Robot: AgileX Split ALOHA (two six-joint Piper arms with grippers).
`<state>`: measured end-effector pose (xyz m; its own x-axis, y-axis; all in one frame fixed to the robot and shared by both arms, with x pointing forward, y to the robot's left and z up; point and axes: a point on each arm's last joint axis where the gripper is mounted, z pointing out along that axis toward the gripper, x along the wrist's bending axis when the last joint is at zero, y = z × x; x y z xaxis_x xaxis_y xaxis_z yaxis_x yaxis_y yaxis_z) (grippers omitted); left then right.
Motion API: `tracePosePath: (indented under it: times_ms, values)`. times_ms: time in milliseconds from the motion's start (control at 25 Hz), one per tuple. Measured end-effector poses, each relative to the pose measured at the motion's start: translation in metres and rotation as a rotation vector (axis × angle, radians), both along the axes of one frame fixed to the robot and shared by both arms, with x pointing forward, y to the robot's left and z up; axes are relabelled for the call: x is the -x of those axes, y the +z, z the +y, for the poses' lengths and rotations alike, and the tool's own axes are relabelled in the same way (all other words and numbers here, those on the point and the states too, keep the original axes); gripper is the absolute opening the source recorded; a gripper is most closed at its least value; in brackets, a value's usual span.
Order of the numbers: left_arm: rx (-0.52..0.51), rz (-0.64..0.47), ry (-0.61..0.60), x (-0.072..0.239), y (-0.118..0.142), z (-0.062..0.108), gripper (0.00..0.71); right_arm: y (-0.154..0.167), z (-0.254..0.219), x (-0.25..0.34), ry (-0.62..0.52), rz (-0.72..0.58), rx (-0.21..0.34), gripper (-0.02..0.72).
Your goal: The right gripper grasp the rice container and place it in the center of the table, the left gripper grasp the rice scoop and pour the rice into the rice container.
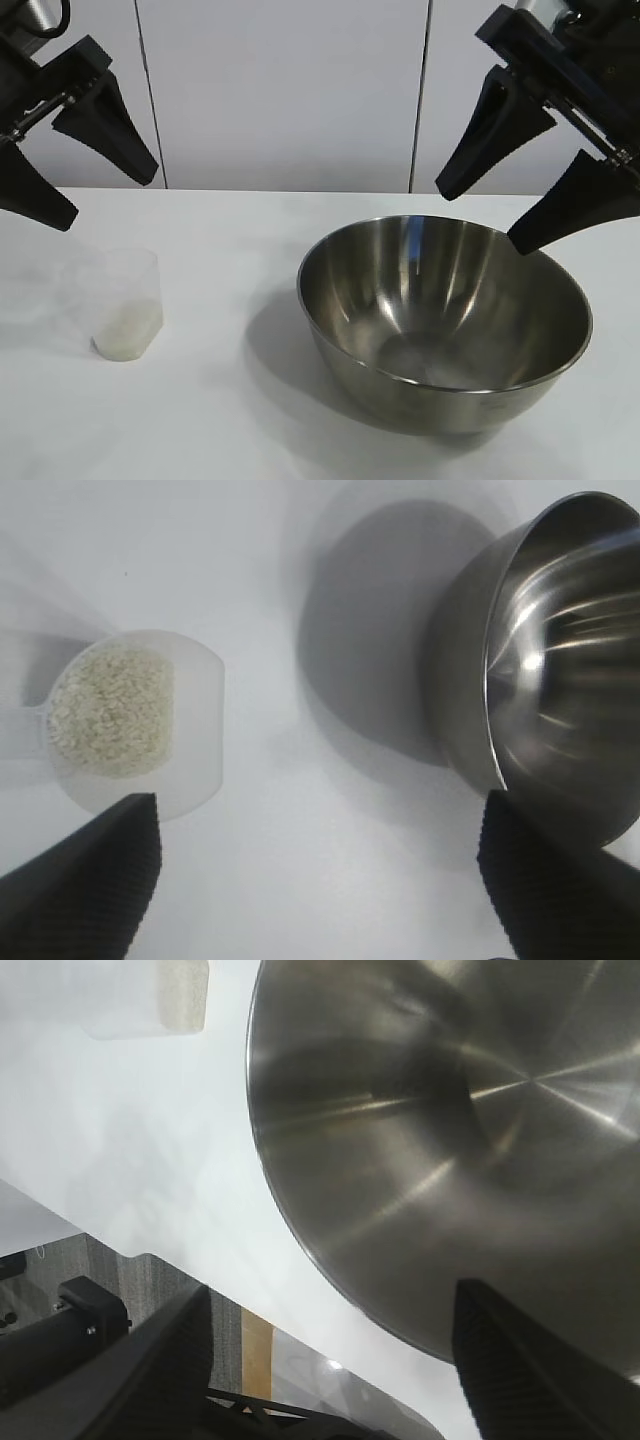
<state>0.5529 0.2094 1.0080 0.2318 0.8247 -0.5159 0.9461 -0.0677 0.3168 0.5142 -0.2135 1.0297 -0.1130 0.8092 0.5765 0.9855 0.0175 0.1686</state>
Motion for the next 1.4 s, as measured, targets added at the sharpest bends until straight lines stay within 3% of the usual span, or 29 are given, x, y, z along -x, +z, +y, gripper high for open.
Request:
tracePosePath:
  times_ms: [240, 360, 440, 520, 680, 760, 1040, 1400]
  values:
    - [0.0, 0.0, 0.0, 0.0, 0.0, 0.0, 0.622, 0.001, 0.0, 0.0, 0.001, 0.0, -0.002, 0.472]
    - [0.001, 0.0, 0.0, 0.0, 0.0, 0.0, 0.622, 0.011, -0.002, -0.004, 0.039, -0.034, 0.022, 0.472]
    - [0.001, -0.001, 0.001, 0.0, 0.0, 0.0, 0.622, 0.026, -0.009, -0.01, 0.073, -0.071, 0.064, 0.472]
    - [0.001, -0.001, 0.001, 0.0, 0.0, 0.0, 0.622, 0.04, -0.019, -0.016, 0.093, -0.112, 0.146, 0.472]
    - [0.001, -0.001, 0.001, 0.0, 0.0, 0.0, 0.622, 0.055, -0.04, -0.023, 0.055, -0.143, 0.311, 0.472]
    - [0.001, -0.001, 0.001, 0.0, 0.0, 0.0, 0.622, 0.053, -0.047, -0.023, 0.043, -0.137, 0.36, 0.472]
    - [0.001, -0.001, 0.001, 0.0, 0.0, 0.0, 0.622, 0.027, -0.054, -0.025, -0.005, -0.157, 0.399, 0.472]
    - [0.0, -0.003, 0.003, 0.0, 0.0, 0.0, 0.622, -0.055, -0.055, -0.033, -0.021, -0.012, 0.414, 0.472]
